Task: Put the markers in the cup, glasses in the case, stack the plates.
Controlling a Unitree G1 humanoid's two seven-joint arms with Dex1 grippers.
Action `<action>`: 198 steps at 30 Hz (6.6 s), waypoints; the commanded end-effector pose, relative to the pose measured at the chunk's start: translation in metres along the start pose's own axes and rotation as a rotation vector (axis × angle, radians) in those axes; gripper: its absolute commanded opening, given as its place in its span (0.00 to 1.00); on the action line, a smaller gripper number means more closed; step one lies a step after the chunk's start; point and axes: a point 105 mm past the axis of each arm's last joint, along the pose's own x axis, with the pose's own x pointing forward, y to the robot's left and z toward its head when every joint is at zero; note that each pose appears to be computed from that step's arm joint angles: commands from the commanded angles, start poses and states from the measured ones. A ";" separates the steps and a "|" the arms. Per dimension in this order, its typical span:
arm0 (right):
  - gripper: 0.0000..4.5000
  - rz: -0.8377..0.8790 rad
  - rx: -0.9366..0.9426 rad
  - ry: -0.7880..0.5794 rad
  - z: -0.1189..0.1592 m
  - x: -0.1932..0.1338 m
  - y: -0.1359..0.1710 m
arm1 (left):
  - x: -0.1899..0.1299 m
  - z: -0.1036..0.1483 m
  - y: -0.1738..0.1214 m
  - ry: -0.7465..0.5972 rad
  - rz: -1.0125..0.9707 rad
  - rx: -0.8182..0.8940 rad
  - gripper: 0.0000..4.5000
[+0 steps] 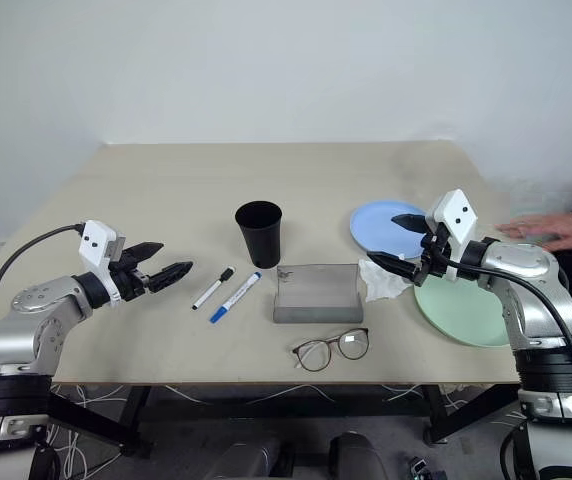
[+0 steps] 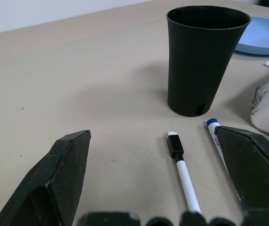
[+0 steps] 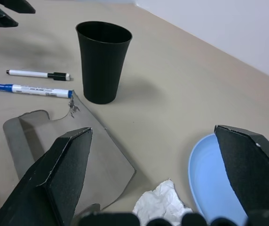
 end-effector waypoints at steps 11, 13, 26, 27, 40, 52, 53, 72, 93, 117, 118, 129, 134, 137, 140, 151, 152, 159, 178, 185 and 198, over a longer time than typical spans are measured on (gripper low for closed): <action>1.00 -0.051 -0.027 -0.028 0.009 -0.015 -0.001 | 0.001 0.023 0.004 -0.032 -0.006 0.066 1.00; 1.00 -0.054 -0.030 -0.017 0.008 -0.018 -0.003 | 0.003 0.022 0.003 -0.034 -0.008 0.061 1.00; 1.00 -0.121 0.058 0.155 -0.028 -0.022 0.001 | -0.007 0.011 0.001 -0.039 0.013 0.037 1.00; 1.00 -0.141 0.064 0.193 -0.034 -0.022 0.002 | -0.007 0.010 0.002 -0.036 0.018 0.034 1.00; 1.00 -0.270 0.085 0.419 -0.079 -0.022 0.010 | 0.008 0.011 -0.005 -0.046 -0.011 0.027 1.00; 0.96 -0.361 0.092 0.490 -0.092 -0.025 -0.003 | 0.007 0.011 -0.002 -0.047 -0.013 0.032 1.00; 0.91 -0.365 0.093 0.495 -0.093 -0.024 -0.004 | 0.007 0.011 -0.002 -0.048 -0.011 0.033 1.00; 0.01 -0.433 0.086 0.586 -0.104 -0.031 -0.021 | 0.008 0.013 0.000 -0.053 -0.008 0.041 1.00; 0.01 -0.462 -0.065 0.476 -0.042 -0.026 -0.070 | 0.013 0.018 -0.001 -0.059 -0.021 0.052 1.00; 0.01 -0.236 -0.092 0.261 -0.027 0.091 -0.054 | 0.002 0.020 0.004 -0.073 0.032 0.055 1.00; 0.01 -0.231 -0.093 0.262 -0.028 0.093 -0.053 | 0.002 0.020 0.004 -0.073 0.034 0.055 1.00; 0.23 -0.212 -0.084 0.268 -0.032 0.101 -0.048 | 0.000 0.020 0.006 -0.074 0.047 0.056 1.00; 0.62 -0.238 -0.095 0.219 -0.017 0.094 -0.057 | 0.000 0.021 0.005 -0.075 0.045 0.056 1.00; 0.86 -0.240 -0.103 0.186 -0.003 0.083 -0.063 | -0.001 0.020 0.005 -0.074 0.045 0.056 1.00; 1.00 -0.220 -0.088 0.144 0.013 0.065 -0.066 | -0.001 0.020 0.005 -0.073 0.044 0.055 1.00; 1.00 -0.110 0.048 0.291 -0.021 0.026 -0.033 | 0.001 0.016 0.004 -0.064 0.032 0.048 1.00; 1.00 -0.112 0.073 0.309 -0.027 0.026 -0.031 | 0.002 0.017 0.004 -0.063 0.031 0.048 1.00; 1.00 -0.131 0.163 0.382 -0.052 0.025 -0.025 | 0.002 0.017 0.004 -0.062 0.027 0.049 1.00; 0.96 -0.132 0.251 0.488 -0.103 0.028 -0.010 | 0.002 0.017 0.003 -0.056 0.022 0.058 1.00; 0.48 -0.120 0.262 0.487 -0.105 0.029 -0.009 | 0.003 0.018 0.003 -0.057 0.022 0.059 1.00; 0.00 -0.061 0.161 0.416 -0.077 0.030 -0.014 | 0.003 0.019 0.004 -0.060 0.030 0.062 1.00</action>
